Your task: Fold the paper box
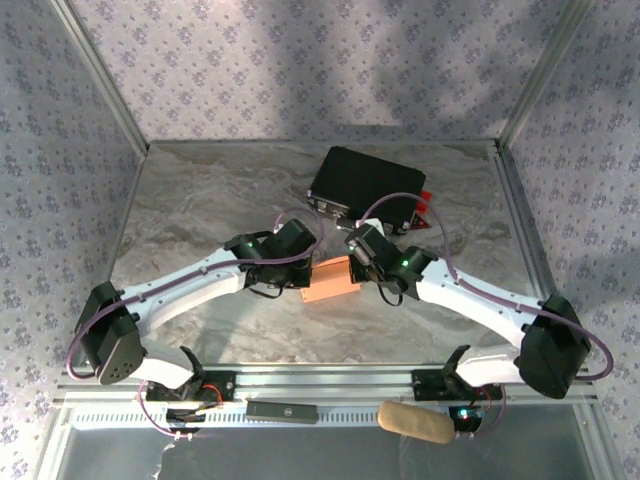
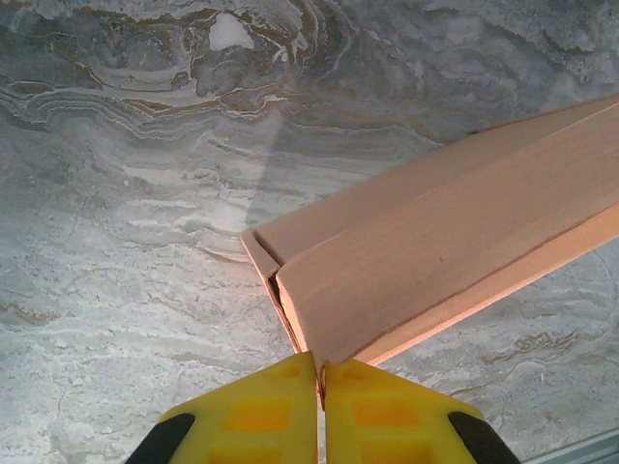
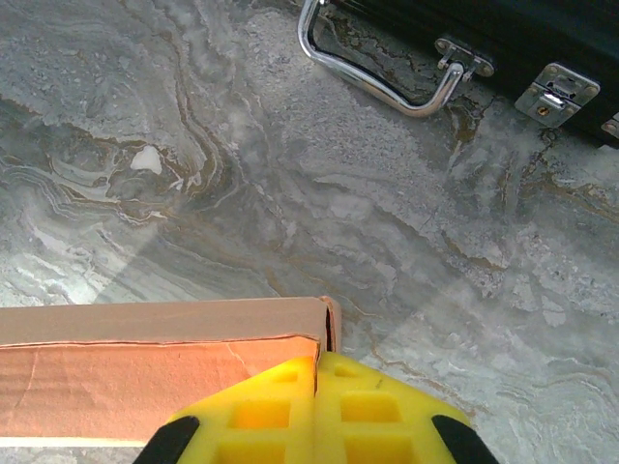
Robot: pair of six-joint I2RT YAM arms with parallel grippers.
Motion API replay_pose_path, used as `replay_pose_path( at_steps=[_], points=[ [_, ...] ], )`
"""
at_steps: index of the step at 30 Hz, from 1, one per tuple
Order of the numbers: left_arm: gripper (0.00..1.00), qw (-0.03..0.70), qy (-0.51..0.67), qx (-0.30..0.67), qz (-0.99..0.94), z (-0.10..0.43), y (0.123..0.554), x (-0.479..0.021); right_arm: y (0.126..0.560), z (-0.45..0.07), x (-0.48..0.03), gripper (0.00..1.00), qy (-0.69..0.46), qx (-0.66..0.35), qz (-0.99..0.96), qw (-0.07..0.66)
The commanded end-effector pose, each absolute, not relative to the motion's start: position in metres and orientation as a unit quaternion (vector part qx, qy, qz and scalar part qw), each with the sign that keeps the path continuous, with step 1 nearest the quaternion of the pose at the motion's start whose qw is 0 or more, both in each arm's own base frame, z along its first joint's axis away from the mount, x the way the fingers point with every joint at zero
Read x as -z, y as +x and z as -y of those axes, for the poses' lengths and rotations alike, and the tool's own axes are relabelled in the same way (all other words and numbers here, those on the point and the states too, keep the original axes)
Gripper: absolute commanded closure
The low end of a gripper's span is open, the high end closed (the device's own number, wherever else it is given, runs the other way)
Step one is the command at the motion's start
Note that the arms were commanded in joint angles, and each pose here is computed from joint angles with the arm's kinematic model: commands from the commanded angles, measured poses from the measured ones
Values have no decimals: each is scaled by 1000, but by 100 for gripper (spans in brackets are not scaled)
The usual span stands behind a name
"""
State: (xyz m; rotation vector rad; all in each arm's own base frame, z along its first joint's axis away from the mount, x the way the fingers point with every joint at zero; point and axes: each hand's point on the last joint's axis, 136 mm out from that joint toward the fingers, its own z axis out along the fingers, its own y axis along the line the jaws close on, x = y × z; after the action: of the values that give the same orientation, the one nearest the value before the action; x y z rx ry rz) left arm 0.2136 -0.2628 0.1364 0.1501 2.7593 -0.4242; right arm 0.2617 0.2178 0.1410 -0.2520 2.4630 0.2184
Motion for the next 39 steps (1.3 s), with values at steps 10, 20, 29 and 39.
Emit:
replay_pose_path(
  at_steps=[10,20,29,39],
  points=[
    [94,172,57,141,-973,259,213,-137,260,-220,-140,100,-89,-88,-942,313],
    [95,175,57,144,-972,264,211,-131,259,-219,-139,100,-89,-85,-940,317],
    [98,191,60,115,-973,256,206,-119,253,-215,-137,100,-91,-83,-935,333],
    [99,203,61,102,-972,254,206,-120,237,-214,-182,64,-26,-172,-921,349]
  ],
)
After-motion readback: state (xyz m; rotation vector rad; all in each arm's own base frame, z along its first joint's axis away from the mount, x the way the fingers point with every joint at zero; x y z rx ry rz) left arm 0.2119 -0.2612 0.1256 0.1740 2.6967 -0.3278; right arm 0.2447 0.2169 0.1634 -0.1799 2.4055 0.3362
